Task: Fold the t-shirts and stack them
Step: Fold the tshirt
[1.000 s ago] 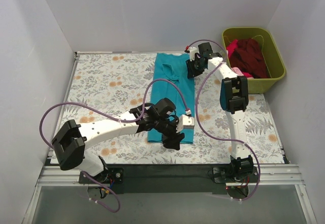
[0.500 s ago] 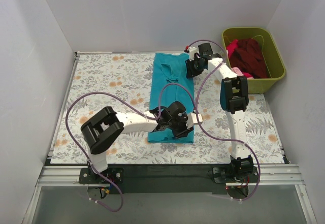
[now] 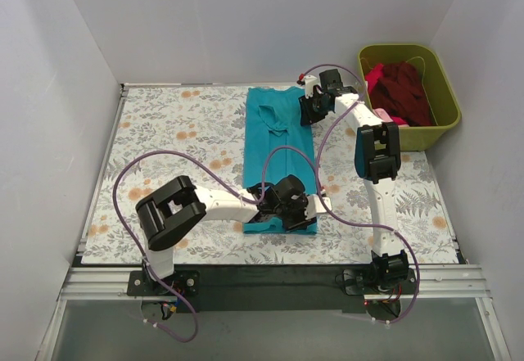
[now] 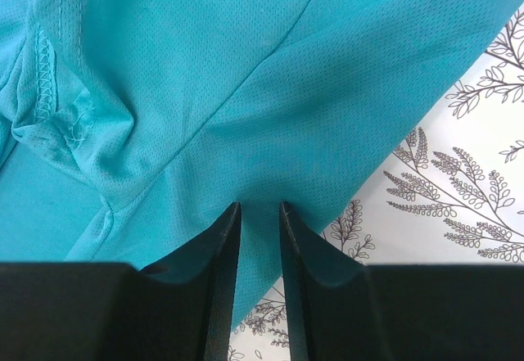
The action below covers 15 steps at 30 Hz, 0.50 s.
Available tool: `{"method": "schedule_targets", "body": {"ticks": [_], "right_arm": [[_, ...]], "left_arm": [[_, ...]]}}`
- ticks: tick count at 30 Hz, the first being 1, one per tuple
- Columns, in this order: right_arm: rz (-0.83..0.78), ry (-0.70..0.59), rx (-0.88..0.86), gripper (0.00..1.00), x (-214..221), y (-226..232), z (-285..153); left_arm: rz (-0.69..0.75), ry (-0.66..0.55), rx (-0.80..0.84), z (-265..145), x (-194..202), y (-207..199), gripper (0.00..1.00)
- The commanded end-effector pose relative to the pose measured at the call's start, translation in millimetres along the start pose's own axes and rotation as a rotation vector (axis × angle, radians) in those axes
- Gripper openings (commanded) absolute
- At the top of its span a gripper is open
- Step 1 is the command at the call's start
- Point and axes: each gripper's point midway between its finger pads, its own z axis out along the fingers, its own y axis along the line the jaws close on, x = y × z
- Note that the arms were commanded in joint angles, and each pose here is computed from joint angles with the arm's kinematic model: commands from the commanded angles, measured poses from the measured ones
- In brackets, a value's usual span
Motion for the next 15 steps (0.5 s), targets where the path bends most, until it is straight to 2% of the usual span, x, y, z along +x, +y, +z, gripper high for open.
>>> {"method": "schedule_targets", "body": {"ticks": [1, 4, 9, 15], "right_arm": [[0.002, 0.031, 0.014, 0.33, 11.4, -3.2, 10.7], [0.004, 0.021, 0.013, 0.33, 8.4, -3.6, 10.0], [0.009, 0.024, 0.003, 0.33, 9.5, -0.5, 9.7], [0.017, 0.017, -0.008, 0.33, 8.0, 1.1, 9.4]], "left_arm": [[-0.005, 0.014, 0.018, -9.7, -3.1, -19.8, 0.32], [-0.011, 0.009, -0.016, -9.3, -18.0, -17.6, 0.39], [-0.024, -0.018, -0.024, -14.2, -36.5, -23.0, 0.4], [0.04, -0.067, 0.045, -28.7, -55.9, -60.0, 0.41]]}}
